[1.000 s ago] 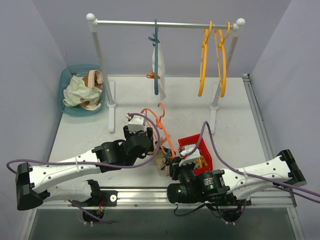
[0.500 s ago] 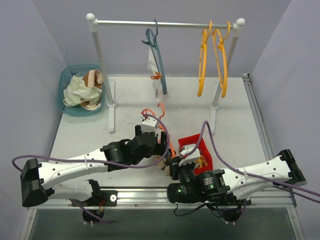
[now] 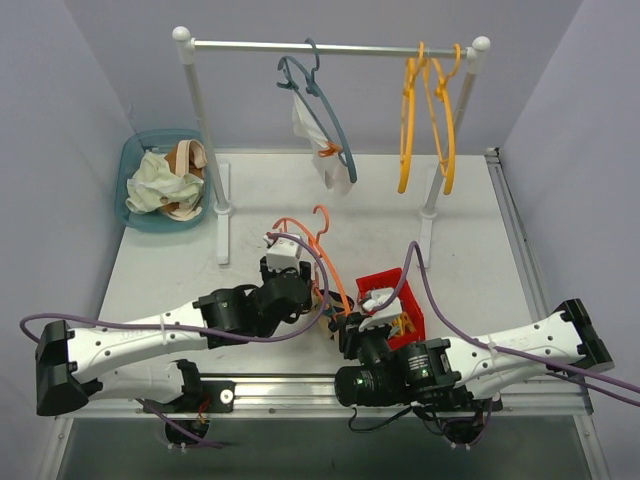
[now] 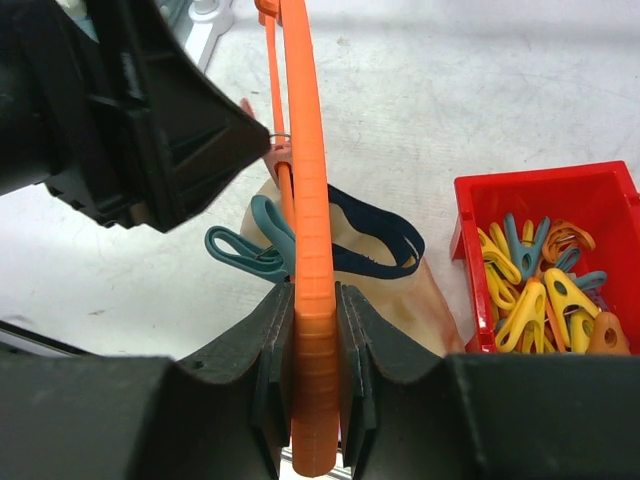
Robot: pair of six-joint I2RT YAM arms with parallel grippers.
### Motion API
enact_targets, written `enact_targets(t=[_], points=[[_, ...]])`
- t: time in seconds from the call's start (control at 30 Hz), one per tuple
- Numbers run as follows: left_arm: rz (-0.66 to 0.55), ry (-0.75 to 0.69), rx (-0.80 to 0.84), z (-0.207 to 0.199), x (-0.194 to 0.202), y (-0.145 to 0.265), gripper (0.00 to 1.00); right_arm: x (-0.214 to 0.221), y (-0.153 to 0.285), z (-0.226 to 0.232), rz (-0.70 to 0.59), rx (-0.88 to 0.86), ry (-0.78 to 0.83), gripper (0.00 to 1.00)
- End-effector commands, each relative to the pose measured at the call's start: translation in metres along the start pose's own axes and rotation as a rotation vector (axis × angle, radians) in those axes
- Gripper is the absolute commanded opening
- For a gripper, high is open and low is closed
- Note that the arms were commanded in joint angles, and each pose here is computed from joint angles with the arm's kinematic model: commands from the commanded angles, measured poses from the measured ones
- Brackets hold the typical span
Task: Remove the underwear clipped to the hanger
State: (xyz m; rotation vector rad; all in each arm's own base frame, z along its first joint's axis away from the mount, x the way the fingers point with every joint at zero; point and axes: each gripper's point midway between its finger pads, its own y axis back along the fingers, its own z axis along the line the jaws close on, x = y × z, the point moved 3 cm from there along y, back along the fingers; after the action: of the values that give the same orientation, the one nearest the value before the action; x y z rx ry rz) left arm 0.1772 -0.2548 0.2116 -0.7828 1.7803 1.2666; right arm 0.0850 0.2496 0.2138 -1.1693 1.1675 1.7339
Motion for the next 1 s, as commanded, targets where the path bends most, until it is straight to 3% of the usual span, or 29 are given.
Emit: enact_targets(t=[0.0,0.17,0.43,0.5,0.57,0.6,0.7,0.97], points=[[-0.074,0.047,-0.092,0.028,-0.009,0.010,0.56,-0.025,0.003,-0.005,-0.088,0.018,-0.070,0.00],[-0.125,0.093,-0.099,0.040,-0.011,0.014,0.35,-0.028,0.004,-0.005,-0.085,0.013,-0.083,0.00],[-0.162,0.201,-0.061,0.045,-0.006,0.017,0.32,-0.031,0.005,-0.007,-0.096,0.013,-0.101,0.00],[-0.173,0.245,-0.031,0.043,-0.011,0.021,0.45,-0.031,0.004,-0.006,-0.098,0.015,-0.090,0.00],[-0.188,0.300,0.051,0.031,-0.021,0.027,0.62,-0.028,0.004,-0.006,-0.095,0.017,-0.077,0.00],[-0.192,0.315,0.080,0.026,-0.026,0.029,0.76,-0.028,0.004,-0.006,-0.094,0.018,-0.071,0.00],[-0.176,0.355,0.108,0.014,-0.039,0.034,0.86,-0.026,0.003,-0.005,-0.093,0.020,-0.056,0.00],[-0.068,0.413,0.062,-0.011,-0.030,0.018,0.95,-0.025,0.000,0.006,-0.113,0.037,0.005,0.00]])
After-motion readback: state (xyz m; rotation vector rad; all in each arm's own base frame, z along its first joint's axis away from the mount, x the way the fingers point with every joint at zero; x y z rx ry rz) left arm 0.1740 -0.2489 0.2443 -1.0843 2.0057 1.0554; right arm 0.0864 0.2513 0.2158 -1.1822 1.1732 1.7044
